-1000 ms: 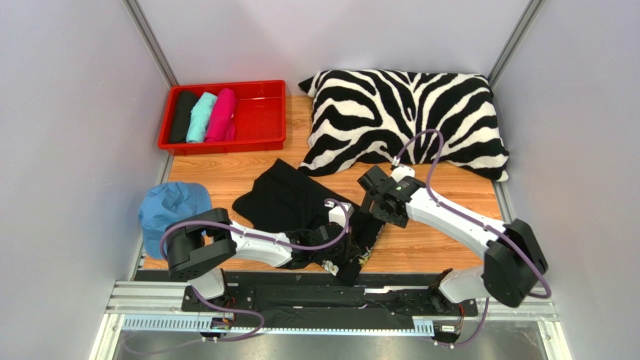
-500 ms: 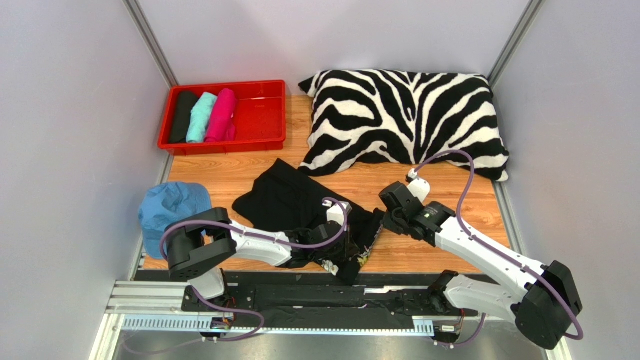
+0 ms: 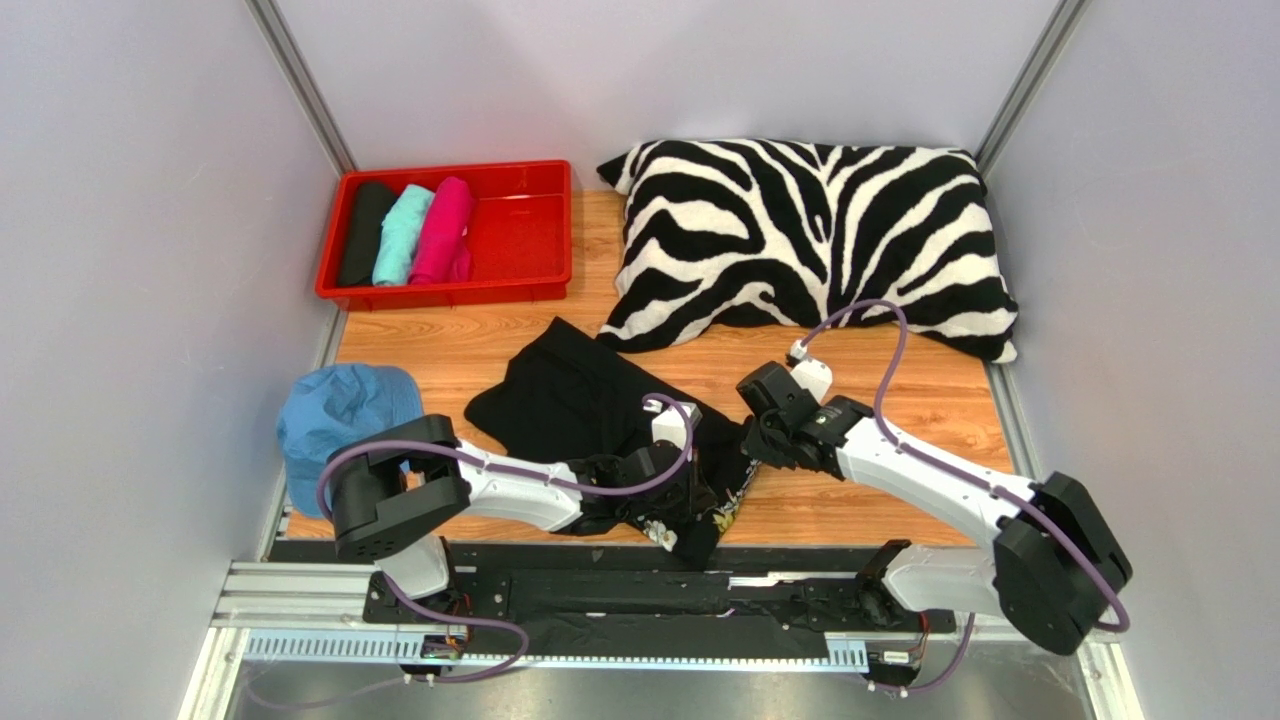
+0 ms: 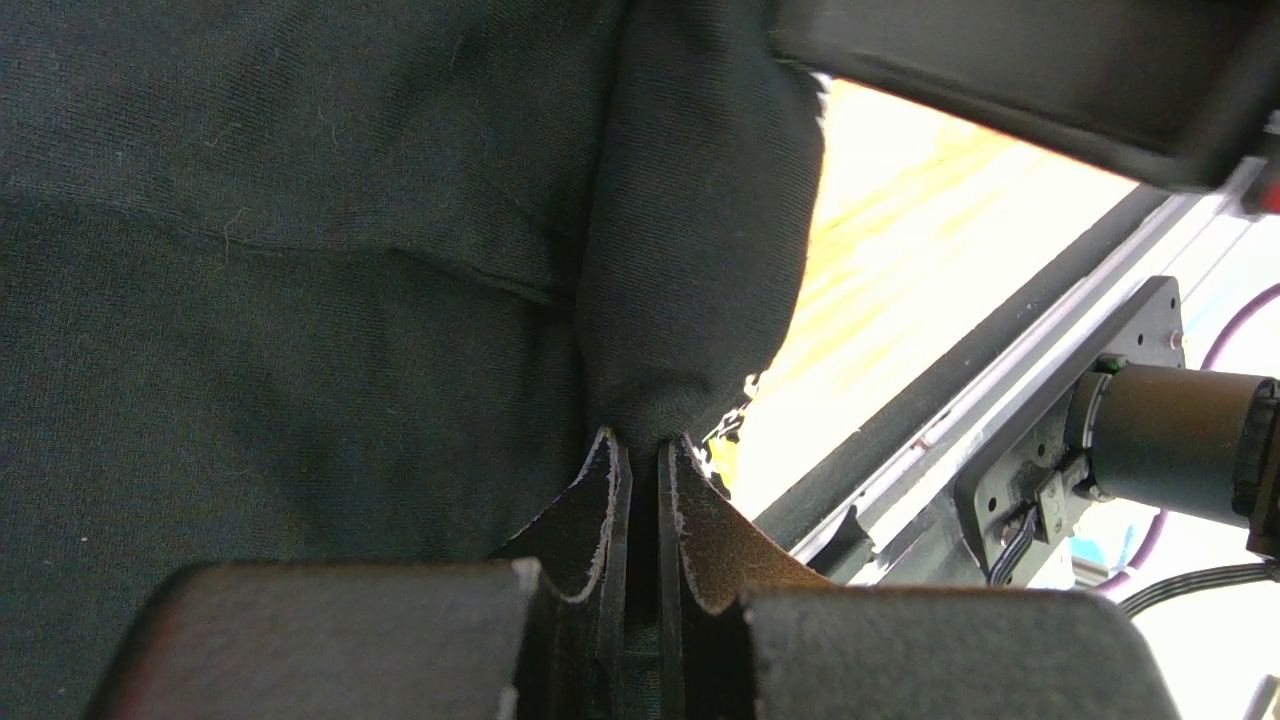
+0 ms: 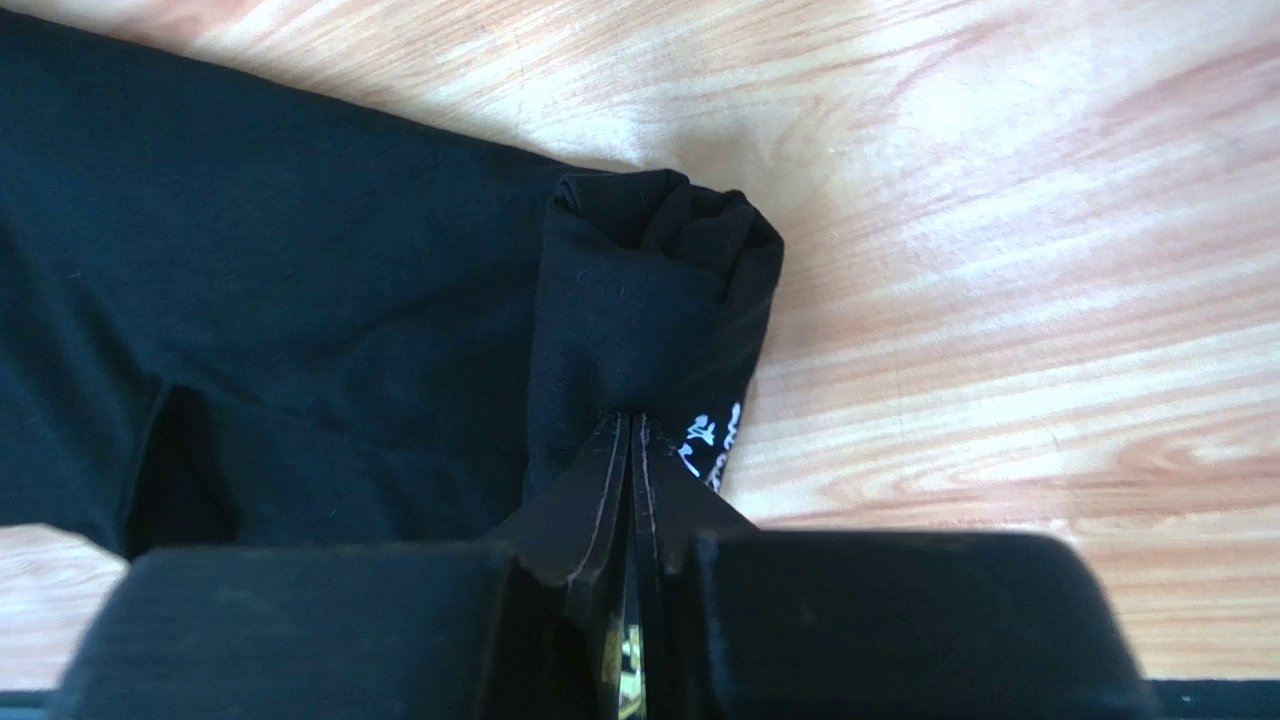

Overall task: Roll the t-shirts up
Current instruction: Roll the T-shirt to the center of the board.

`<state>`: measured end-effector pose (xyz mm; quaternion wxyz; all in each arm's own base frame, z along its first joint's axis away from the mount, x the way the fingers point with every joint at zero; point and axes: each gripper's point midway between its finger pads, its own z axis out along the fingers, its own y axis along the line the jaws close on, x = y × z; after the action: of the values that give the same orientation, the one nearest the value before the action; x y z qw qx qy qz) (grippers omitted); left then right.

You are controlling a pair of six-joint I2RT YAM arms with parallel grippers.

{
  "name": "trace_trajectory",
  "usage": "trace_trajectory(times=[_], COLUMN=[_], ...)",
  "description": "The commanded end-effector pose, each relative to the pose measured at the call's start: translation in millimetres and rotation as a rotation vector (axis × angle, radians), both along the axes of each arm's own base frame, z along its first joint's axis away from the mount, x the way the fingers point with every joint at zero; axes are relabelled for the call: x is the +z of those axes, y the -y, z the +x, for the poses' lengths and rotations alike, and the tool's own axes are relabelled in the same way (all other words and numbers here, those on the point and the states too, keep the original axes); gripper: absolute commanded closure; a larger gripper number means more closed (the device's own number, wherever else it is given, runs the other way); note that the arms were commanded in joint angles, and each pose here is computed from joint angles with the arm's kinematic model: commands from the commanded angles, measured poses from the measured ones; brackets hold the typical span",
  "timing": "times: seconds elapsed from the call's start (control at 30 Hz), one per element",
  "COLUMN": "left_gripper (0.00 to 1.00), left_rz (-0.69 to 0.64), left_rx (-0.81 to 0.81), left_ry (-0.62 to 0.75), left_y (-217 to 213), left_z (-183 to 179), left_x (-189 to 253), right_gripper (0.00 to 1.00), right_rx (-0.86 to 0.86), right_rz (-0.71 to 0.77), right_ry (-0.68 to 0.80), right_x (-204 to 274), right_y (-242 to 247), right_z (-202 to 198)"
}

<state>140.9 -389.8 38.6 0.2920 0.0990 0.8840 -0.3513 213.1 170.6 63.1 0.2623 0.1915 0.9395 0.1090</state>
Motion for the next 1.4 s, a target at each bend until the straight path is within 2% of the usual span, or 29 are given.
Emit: trace_trajectory(times=[0.0,0.1,0.2,0.33,0.43,0.7,0.97,1.17,1.2,1.37], left_gripper=[1.00,1.00,0.92,0.67,0.58,0.57,0.57,0.50,0.50,0.47], left_rz=[0.023,0.025,0.027,0.015,0.007,0.003,-0.014,0.125,0.189,0.302], left_rx=[0.003,0.001,-0.002,0.000,0.002,-0.022,-0.097,-0.077,-0.066,-0.090], left_ry=[0.020,0.028,0.040,0.071,0.087,0.080,0.084,0.104,0.118,0.180], left_y=[-8.1,-9.7,-12.2,-17.3,-21.2,-33.3,-24.5,-29.3,-36.6,-30.7], left_z=[3.6,4.2,4.2,5.7,6.7,-2.5,-24.0,-28.8,-29.5,-33.0], left_x=[3.5,5.4,9.1,22.8,32.9,43.2,55.8,46.6,39.9,47.9], right_gripper=[0.94,0.94,0.94,0.94,0.95,0.97,0.98,1.00,1.00,1.00], right_rx=[0.018,0.024,0.031,0.038,0.038,0.040,0.046,0.051,0.053,0.055], right_rz=[0.024,0.016,0.013,0.012,0.012,-0.003,-0.013,-0.014,-0.013,-0.017], right_ry=[0.047,0.045,0.039,0.027,0.021,-0.010,-0.043,-0.060,-0.059,-0.069], right_x=[10.9,10.3,9.7,7.3,6.1,-2.5,-14.4,-18.9,-18.8,-22.4], right_y=[-18.8,-23.8,-30.2,-37.6,-41.5,-47.4,-52.7,-57.8,-58.0,-58.9], right_z=[21.4,27.6,34.0,39.1,42.6,47.6,49.3,51.3,52.0,51.3])
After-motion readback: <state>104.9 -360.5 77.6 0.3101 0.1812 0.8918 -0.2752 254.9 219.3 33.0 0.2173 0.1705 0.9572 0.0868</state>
